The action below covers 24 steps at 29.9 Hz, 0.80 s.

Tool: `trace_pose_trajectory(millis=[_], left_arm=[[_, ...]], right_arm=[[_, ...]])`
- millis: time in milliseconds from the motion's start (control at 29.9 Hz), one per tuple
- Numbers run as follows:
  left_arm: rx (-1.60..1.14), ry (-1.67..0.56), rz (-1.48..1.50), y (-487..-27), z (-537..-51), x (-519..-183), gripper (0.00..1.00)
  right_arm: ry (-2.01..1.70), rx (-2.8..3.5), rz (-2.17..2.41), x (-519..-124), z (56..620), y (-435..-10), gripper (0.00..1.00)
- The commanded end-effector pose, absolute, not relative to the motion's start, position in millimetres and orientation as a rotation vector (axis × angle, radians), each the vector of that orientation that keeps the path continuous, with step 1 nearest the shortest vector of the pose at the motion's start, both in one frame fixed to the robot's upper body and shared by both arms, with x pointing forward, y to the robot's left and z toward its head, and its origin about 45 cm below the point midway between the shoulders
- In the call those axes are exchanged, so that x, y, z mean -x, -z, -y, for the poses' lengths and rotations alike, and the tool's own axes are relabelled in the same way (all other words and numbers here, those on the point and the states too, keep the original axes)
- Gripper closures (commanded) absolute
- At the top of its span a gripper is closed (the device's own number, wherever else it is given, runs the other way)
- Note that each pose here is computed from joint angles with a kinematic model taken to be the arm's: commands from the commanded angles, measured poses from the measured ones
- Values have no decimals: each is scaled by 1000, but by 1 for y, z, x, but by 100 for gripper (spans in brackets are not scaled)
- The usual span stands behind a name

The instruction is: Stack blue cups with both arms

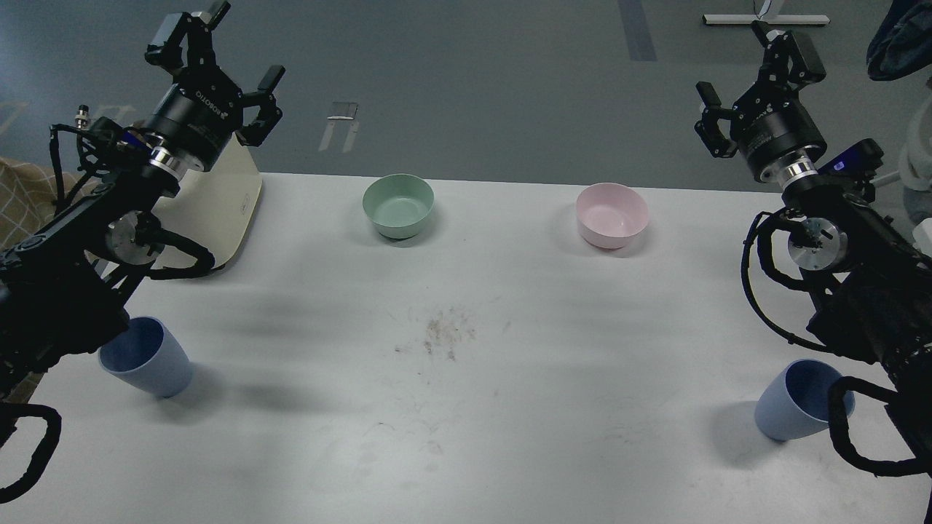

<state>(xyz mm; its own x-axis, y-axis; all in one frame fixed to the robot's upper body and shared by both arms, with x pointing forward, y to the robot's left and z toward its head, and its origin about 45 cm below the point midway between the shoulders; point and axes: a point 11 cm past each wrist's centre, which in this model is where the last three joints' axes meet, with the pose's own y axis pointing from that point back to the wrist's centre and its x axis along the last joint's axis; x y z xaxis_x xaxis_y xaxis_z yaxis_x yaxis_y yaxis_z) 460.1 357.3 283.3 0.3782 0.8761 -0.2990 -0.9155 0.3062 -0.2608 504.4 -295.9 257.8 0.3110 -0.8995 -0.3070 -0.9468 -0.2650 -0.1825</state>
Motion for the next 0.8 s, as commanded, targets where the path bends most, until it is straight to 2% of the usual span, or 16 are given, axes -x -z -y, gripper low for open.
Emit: trace_pose_trajectory(millis=[0,601,768], left_arm=[[419,-1188,-106,-284,-358,-460,2],[417,-1167,-96,-288,-353,-460,2],[311,-1124,-17,-291,-348,-459,2]], right_arm=[[-197,2255,-1659,-504,297,-259,0],[-188,2256,-1663,-503,302,-260,0],[-177,2250,-1670,-503,307,-262,0]])
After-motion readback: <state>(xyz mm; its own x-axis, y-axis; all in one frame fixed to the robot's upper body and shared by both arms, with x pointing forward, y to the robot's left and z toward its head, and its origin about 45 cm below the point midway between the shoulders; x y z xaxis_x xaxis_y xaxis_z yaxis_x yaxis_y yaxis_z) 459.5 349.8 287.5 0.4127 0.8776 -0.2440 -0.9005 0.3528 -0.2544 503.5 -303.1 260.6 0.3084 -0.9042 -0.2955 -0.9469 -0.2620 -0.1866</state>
